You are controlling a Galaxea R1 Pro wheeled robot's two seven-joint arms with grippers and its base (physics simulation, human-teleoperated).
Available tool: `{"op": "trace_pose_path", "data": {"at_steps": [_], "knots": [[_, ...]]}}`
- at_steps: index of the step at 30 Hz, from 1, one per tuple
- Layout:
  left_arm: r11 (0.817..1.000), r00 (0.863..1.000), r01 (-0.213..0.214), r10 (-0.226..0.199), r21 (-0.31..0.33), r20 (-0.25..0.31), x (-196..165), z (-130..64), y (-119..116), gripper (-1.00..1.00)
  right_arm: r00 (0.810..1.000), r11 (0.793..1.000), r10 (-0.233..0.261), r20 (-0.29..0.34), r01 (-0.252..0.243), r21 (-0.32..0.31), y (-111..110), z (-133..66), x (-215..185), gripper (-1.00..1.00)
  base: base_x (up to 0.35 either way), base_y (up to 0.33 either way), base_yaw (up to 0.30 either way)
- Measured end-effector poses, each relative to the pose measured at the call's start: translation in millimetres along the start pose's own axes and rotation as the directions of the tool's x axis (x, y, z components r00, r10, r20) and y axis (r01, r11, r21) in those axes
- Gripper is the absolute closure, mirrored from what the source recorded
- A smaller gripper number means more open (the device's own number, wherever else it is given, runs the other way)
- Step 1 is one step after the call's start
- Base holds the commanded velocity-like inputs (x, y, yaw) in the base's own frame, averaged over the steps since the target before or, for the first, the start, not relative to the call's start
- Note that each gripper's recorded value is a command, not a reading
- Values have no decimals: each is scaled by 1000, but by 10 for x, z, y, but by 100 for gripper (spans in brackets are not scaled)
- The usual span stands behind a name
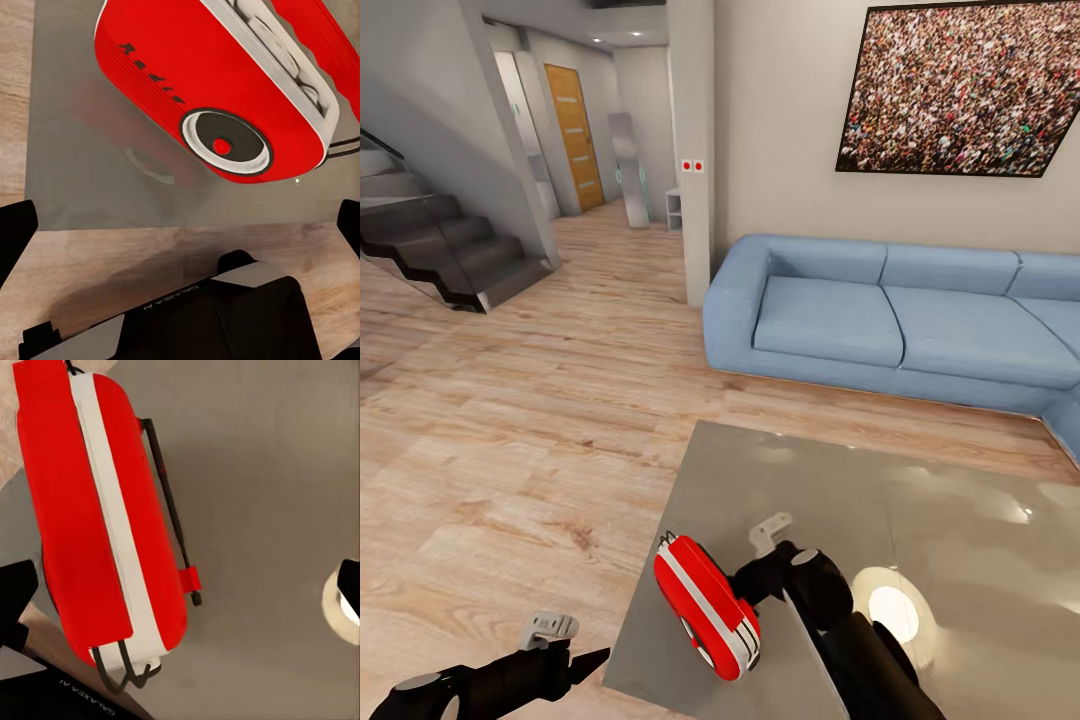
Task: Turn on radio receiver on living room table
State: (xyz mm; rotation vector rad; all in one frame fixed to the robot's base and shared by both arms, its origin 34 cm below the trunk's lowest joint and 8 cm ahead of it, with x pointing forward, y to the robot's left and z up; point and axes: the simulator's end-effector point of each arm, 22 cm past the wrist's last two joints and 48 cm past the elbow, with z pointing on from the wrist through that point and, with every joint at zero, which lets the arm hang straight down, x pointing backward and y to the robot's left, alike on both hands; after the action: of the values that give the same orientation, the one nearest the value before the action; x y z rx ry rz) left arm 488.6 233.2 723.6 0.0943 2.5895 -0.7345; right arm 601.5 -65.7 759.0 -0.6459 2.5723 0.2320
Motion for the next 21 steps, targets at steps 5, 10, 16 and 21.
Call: {"op": "trace_pose_path", "data": {"at_steps": [5, 10, 16, 21], "knots": [[1000, 1000, 1, -1, -1, 0, 3, 1, 4, -100, 1000, 999, 3, -6, -4, -49, 130, -15, -58, -100, 0, 0, 0], [1000, 1000, 1, -1, -1, -1, 3, 1, 4, -100, 1000, 997, 8, -4, -8, -71, 224, -15, -104, -100, 0, 0, 0], [1000, 1000, 2, -2, -1, 0, 3, 1, 3, -100, 1000, 997, 10, -2, -10, -78, 248, -7, -129, -100, 0, 0, 0], [1000, 1000, 2, -2, 0, 0, 3, 3, -1, -100, 1000, 997, 10, -1, -10, -76, 246, 1, -129, -100, 0, 0, 0]]}}
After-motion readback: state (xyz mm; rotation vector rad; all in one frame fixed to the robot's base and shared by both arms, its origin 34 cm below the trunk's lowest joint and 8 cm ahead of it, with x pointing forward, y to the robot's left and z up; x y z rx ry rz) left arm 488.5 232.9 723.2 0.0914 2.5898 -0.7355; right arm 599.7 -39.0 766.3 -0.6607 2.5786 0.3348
